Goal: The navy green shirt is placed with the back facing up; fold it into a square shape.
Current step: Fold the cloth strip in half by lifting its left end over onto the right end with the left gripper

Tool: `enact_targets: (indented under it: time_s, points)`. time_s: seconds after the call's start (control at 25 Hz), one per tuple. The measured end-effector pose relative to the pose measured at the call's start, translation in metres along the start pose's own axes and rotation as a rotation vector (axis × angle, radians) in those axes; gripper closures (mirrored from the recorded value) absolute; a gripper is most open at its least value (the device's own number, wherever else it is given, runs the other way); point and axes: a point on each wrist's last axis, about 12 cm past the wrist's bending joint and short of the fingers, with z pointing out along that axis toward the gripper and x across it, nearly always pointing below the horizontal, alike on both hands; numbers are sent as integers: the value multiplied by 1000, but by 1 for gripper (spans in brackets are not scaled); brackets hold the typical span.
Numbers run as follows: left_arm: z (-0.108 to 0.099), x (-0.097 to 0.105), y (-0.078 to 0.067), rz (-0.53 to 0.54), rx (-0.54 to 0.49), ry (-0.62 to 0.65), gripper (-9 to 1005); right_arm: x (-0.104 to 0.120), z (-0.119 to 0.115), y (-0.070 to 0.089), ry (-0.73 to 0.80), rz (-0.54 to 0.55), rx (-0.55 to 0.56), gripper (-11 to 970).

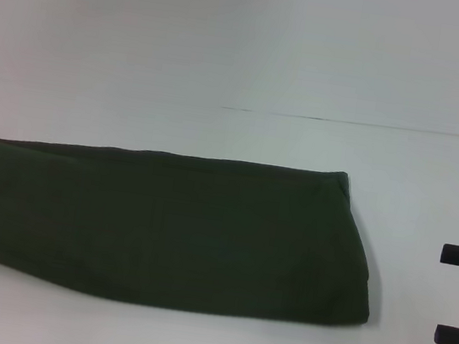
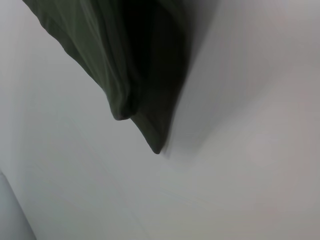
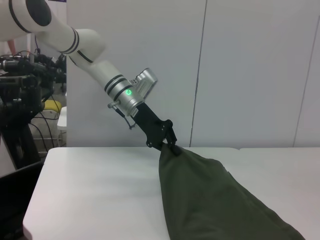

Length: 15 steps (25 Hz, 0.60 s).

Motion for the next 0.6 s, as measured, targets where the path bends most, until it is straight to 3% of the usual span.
enact_targets:
  time_s: [0.24,0.32,0.44,0.56,0.6]
  points:
    - [3,0,-3,-5,20,-1,925,1,0,1,-2,6,0,29]
    - [9,1,-12,-6,94,8,922,1,0,1,-3,16,4,29]
    - [23,1,-42,43,253,37,917,0,-4,0,-10,47,34,29]
    - [46,6,-78,124,376,103,913,1,-11,0,-27,86,78,29]
    - [60,9,-98,166,419,142,911,2,-14,0,-34,104,98,29]
